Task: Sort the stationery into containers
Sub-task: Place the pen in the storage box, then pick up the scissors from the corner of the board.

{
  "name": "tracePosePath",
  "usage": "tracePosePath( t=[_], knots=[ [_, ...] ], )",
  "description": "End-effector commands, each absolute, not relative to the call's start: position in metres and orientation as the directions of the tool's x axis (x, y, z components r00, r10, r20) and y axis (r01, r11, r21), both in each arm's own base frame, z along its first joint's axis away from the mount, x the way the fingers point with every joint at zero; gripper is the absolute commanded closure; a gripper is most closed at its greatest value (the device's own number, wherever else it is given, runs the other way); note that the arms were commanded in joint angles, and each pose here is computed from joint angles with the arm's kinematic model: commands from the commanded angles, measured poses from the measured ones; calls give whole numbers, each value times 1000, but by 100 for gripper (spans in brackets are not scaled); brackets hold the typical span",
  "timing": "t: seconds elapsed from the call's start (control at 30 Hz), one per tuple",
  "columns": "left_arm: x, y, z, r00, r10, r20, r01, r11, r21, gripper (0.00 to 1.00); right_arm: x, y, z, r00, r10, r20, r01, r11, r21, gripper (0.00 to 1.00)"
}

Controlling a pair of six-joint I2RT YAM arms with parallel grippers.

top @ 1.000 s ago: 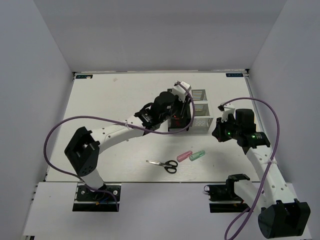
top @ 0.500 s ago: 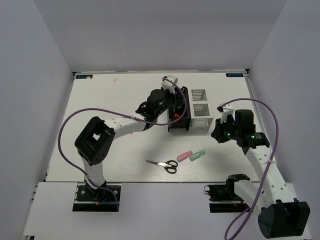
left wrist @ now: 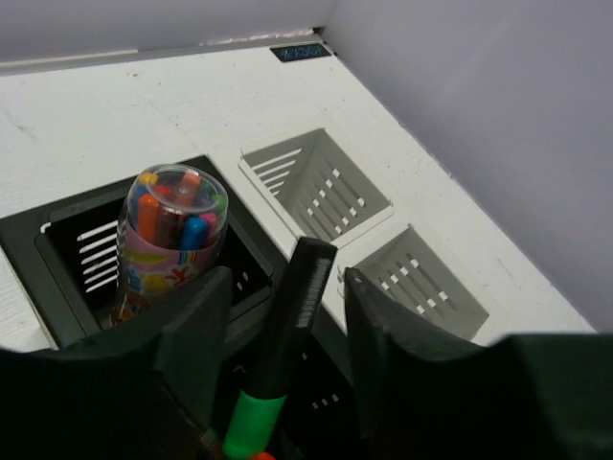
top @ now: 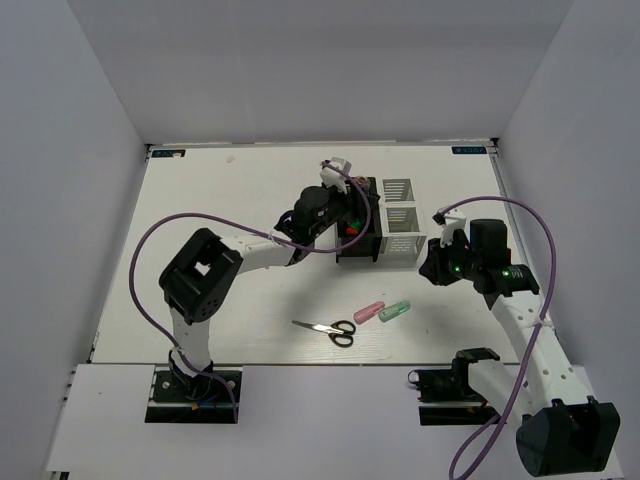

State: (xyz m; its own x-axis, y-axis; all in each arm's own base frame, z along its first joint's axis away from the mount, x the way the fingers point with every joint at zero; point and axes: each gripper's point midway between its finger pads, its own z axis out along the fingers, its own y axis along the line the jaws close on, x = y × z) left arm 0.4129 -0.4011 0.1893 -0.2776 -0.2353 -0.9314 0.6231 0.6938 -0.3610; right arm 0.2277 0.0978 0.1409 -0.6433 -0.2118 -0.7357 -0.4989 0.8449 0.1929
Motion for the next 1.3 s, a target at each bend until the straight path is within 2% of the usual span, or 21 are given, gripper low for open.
tracePosePath(
  t=[0.0,0.1,0.17,0.27,0.3,0.37,0.43,0.5,0.53,0.6,0.67,0.7,0.73,0.83,0.87,0.9,0.93,1.03,1.1,1.17,1.27],
  knots=[
    [407,-397,213,-249,-264,-932,643,674,-363,37,229,102,142,-629,-219,-746,-522,830,197,73],
    [407,-395,214,-245,-242,-939,643,684,-344,36,229,102,142,-633,-218,-742,-520,831,199,69],
    [405,-393,219,-233,-241,-942,645,686,-336,48,228,103,142,-633,-218,-743,-522,828,202,69],
    [396,-388,244,-203,-241,-949,672,671,-314,74,224,109,143,-617,-234,-751,-565,796,217,85],
    [391,-387,246,-196,-224,-955,683,668,-297,78,217,118,142,-577,-283,-766,-644,734,214,98],
    [377,-378,250,-193,-139,-971,691,684,-235,86,204,124,137,-521,-364,-772,-738,647,193,100],
    [346,-358,269,-224,-41,-974,682,707,-187,86,167,147,129,-347,-452,-822,-919,339,202,100],
    [320,-339,260,-333,77,-940,646,744,-168,75,146,155,120,-227,-458,-860,-971,169,167,100],
    [315,-329,269,-349,90,-933,613,775,-154,63,142,154,113,-44,-480,-876,-999,42,27,95],
    [280,-288,245,-488,210,-847,567,814,-125,24,135,162,109,5,-456,-890,-999,-40,15,67],
    [261,-253,218,-572,257,-778,503,860,-85,16,136,172,115,62,-437,-897,-992,-123,-9,41],
    [245,-224,216,-592,247,-767,459,886,-70,2,133,178,109,42,-451,-892,-986,-161,36,41],
    [236,-204,193,-630,255,-734,423,905,-49,2,141,182,113,72,-466,-882,-984,-175,12,41],
    [211,-148,160,-689,197,-698,304,952,-31,7,144,207,108,116,-522,-845,-971,-239,15,71],
    [204,-132,154,-694,165,-701,274,961,-45,15,142,211,106,57,-549,-834,-975,-209,71,90],
    [204,-121,149,-702,127,-701,231,971,-57,33,153,218,101,94,-565,-820,-980,-199,24,100],
    [197,-114,158,-674,85,-734,222,971,-92,71,144,226,92,116,-599,-793,-972,-233,34,100],
    [185,-101,139,-696,15,-718,185,970,-159,94,159,241,84,45,-683,-729,-989,-133,64,100],
    [174,-115,134,-724,15,-690,253,936,-245,87,157,251,87,-30,-711,-702,-992,-65,108,92],
    [174,-132,139,-708,41,-705,341,894,-290,63,166,254,91,-82,-729,-679,-996,27,91,80],
    [160,-182,145,-725,146,-673,517,760,-393,44,206,239,111,-247,-727,-640,-944,329,-9,63]
  ],
)
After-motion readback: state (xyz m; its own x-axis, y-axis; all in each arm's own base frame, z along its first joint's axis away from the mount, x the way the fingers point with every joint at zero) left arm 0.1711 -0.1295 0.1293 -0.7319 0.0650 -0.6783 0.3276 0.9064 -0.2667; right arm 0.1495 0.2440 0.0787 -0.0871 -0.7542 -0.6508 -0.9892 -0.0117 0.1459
